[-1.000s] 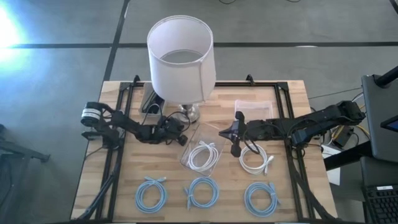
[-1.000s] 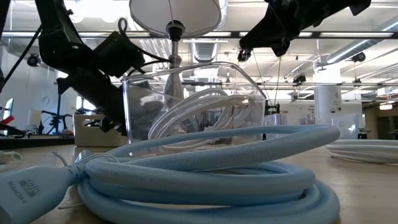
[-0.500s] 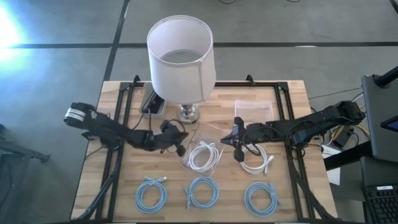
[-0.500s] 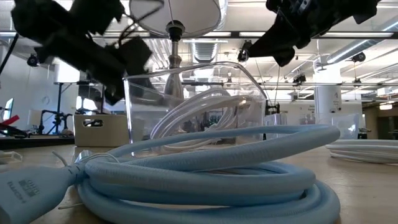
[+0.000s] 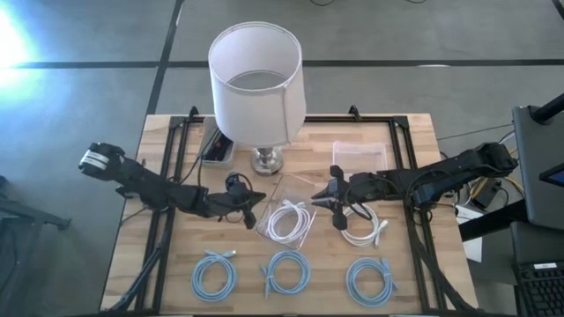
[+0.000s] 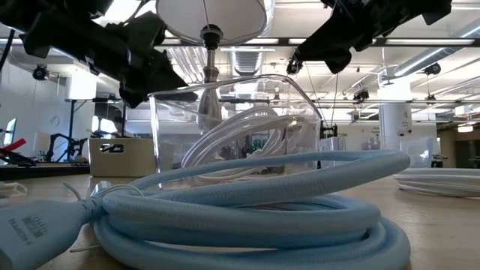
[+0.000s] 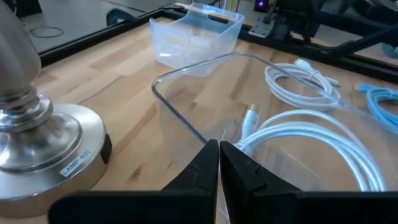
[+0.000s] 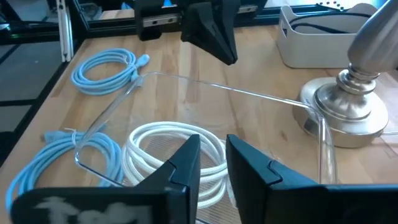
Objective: Pick & Place USB Port
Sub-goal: Put the white display cable into the transparent bin
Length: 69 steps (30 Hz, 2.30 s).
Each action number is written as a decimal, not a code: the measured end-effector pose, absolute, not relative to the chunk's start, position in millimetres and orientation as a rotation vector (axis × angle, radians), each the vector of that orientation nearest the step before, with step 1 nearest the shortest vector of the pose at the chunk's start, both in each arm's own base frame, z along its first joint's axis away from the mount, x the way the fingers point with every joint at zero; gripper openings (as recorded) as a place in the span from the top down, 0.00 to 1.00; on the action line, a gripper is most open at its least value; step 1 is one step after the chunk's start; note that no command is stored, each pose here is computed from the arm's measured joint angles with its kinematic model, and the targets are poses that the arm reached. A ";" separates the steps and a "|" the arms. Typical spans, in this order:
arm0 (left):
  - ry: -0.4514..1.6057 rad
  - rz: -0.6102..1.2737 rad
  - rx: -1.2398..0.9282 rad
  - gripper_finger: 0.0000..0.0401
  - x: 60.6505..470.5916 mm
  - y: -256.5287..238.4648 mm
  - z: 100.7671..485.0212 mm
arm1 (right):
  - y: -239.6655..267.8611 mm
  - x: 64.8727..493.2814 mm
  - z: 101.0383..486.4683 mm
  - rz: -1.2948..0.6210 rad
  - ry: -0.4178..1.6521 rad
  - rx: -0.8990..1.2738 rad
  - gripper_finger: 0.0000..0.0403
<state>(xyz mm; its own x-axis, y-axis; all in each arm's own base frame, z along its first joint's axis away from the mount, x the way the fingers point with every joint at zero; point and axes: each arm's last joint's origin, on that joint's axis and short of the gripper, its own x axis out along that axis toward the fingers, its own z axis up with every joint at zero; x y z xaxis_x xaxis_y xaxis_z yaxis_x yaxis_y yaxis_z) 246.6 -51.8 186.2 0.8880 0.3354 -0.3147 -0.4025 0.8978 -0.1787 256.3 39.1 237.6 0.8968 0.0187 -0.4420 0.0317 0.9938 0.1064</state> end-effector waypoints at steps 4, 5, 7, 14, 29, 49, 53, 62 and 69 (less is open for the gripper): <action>0.296 0.390 -0.237 0.95 246.0 -51.7 184.8 | 39.2 256.2 237.4 -0.004 0.460 0.112 0.74; 0.297 0.389 -0.237 0.95 245.9 -51.8 184.7 | 39.4 256.2 237.4 0.000 0.462 0.113 0.72; 0.303 0.390 -0.234 0.95 245.6 -51.9 184.2 | 40.1 255.7 236.5 0.028 0.474 0.114 0.69; 0.310 0.387 -0.230 0.95 245.2 -52.8 183.5 | 53.4 246.6 225.6 0.111 0.633 0.252 0.61; 0.333 0.390 -0.219 0.95 244.1 -52.7 181.2 | 104.1 198.2 167.1 -0.108 1.140 0.443 0.58; 0.347 0.389 -0.196 0.95 243.6 -52.6 180.1 | 107.9 208.0 123.7 -0.197 1.270 0.319 0.58; 0.347 0.389 -0.196 0.95 243.6 -52.6 180.1 | 106.9 207.3 125.8 -0.114 1.255 0.173 0.65; 0.354 0.391 -0.193 0.95 243.3 -52.5 179.4 | 107.7 208.5 131.9 -0.016 1.253 0.131 0.92; 0.351 0.404 -0.191 0.95 243.1 -52.1 179.5 | 120.6 223.5 190.7 0.169 1.088 0.269 0.91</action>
<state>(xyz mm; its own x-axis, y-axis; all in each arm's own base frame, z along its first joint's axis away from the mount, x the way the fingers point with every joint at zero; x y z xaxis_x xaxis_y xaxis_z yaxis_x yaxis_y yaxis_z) 243.1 -52.1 179.5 0.8607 0.3500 -0.3696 -0.4152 0.9028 -0.1118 223.5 120.6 190.7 0.4561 0.2667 -0.8490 -0.0039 0.9546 0.2977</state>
